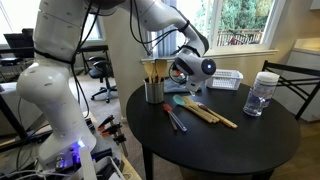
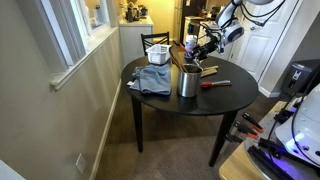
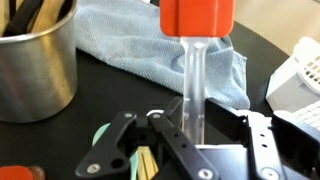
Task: Put one red spatula in the silver holder.
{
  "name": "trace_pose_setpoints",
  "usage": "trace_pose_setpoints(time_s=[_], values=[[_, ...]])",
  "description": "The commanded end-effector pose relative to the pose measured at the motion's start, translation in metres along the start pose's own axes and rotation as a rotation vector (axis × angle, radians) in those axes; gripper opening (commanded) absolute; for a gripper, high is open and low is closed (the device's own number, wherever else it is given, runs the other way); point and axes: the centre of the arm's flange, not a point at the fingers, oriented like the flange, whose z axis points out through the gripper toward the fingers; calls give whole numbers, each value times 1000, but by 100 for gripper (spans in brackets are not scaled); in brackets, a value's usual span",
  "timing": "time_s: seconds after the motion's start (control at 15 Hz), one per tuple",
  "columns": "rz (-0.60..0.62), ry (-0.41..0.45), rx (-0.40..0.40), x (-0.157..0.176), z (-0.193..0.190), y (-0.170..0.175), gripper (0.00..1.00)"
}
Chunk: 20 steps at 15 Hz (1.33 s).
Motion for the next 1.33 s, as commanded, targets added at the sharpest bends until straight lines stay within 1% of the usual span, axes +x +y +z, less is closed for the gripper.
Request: trace_pose_setpoints(time_s=[0.0, 0.27, 0.53, 0.67, 0.93, 1.07, 1.27], values=[[-40, -137, 21, -20, -1, 1, 7], [-7, -260, 50, -36, 2, -9, 7], [-8, -332, 30, -54, 14, -14, 7], [-17, -360, 5, -64, 23, -14, 7], [-83, -401, -71, -99, 46, -4, 7], [-110, -412, -97, -116, 56, 3, 7], [-121, -372, -96, -142, 65, 18, 7]])
